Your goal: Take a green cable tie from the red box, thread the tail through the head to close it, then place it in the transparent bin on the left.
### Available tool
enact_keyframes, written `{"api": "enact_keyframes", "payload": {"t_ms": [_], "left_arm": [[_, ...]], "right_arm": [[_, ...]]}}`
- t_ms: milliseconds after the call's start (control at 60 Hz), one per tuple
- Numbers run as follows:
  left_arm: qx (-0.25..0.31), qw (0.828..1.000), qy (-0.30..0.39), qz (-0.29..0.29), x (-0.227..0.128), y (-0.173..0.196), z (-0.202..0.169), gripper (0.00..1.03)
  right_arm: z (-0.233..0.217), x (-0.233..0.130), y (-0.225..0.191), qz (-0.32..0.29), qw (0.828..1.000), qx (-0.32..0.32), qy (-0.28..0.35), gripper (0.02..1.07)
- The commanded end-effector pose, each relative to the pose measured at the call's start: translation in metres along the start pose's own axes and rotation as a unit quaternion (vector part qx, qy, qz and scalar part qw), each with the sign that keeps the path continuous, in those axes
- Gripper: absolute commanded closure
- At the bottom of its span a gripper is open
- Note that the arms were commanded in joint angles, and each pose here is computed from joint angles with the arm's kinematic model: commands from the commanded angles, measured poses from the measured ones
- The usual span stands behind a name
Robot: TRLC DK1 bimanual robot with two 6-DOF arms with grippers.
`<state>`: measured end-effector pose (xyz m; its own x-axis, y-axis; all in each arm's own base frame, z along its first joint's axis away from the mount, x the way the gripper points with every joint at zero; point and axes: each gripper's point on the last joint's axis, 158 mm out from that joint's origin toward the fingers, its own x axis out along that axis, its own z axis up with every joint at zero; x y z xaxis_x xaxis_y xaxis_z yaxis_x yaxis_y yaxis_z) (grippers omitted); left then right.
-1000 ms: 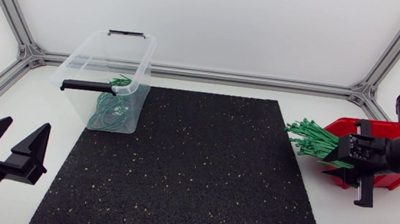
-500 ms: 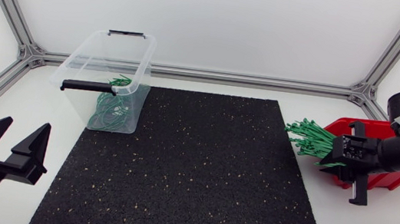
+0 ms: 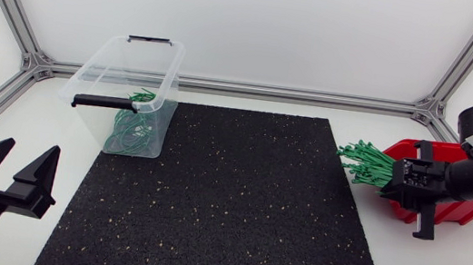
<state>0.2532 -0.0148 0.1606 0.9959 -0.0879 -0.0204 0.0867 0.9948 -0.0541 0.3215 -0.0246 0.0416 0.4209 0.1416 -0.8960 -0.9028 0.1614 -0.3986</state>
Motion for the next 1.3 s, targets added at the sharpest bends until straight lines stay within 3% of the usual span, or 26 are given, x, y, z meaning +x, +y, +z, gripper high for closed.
{"api": "enact_keyframes", "payload": {"t_ms": [0,67,400,750,917,1183,1233,1283], "left_arm": [[-0.005,1.0,0.027,-0.001,0.002,0.0,-0.024,0.04],[-0.005,1.0,0.027,-0.002,0.002,0.0,-0.024,0.04],[-0.005,1.0,0.027,-0.002,0.002,0.0,-0.024,0.04],[-0.005,1.0,0.028,-0.002,0.002,0.0,-0.025,0.04],[-0.005,1.0,0.029,-0.002,0.002,0.0,-0.025,0.04],[-0.005,1.0,0.029,-0.002,0.002,0.0,-0.025,0.04],[-0.005,1.0,0.029,-0.002,0.002,0.0,-0.025,0.04],[-0.005,1.0,0.029,-0.002,0.002,0.0,-0.025,0.04]], "right_arm": [[0.001,0.002,0.006,0.013,1.0,-0.012,0.0,0.97],[-0.001,0.003,0.007,0.019,1.0,-0.008,0.004,1.01],[0.003,-0.023,-0.005,0.003,1.0,0.002,-0.004,1.01],[0.012,-0.078,-0.072,-0.07,0.992,0.077,-0.076,1.01],[0.024,-0.073,-0.075,-0.06,0.99,0.091,-0.095,1.01],[0.051,-0.043,-0.033,-0.011,0.994,0.054,-0.099,1.01],[0.047,-0.031,-0.023,-0.003,0.996,0.04,-0.076,0.88],[0.045,-0.026,-0.013,0.008,0.997,0.039,-0.072,0.55]]}}
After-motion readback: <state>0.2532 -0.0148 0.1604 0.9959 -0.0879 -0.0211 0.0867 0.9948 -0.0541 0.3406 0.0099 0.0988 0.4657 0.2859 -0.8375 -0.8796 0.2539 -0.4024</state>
